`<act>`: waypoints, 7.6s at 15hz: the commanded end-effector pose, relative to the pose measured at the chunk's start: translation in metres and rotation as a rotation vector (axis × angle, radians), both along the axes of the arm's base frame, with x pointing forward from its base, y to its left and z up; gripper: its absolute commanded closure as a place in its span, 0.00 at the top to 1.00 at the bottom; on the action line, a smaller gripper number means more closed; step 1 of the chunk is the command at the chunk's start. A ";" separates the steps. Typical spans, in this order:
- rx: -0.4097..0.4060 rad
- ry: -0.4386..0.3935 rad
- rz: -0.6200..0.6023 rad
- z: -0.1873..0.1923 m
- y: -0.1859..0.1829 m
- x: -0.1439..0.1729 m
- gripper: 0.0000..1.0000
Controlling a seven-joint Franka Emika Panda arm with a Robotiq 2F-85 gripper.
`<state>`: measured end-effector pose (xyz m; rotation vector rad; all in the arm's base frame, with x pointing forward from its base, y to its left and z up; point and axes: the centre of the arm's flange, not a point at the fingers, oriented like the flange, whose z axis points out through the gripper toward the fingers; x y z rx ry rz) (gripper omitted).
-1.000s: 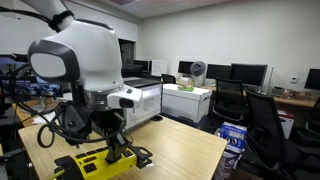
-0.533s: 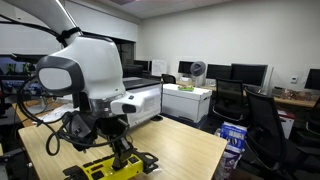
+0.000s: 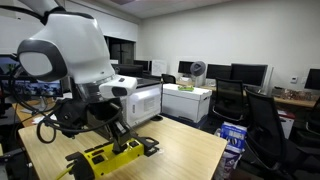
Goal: Unplug the grey cable
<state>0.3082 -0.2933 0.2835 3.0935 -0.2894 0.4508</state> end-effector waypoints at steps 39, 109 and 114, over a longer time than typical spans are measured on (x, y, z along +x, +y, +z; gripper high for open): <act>0.032 0.215 -0.011 -0.088 -0.023 0.029 0.08; 0.046 0.143 0.265 -0.052 -0.046 0.040 0.08; -0.066 0.021 0.242 -0.014 -0.037 0.036 0.08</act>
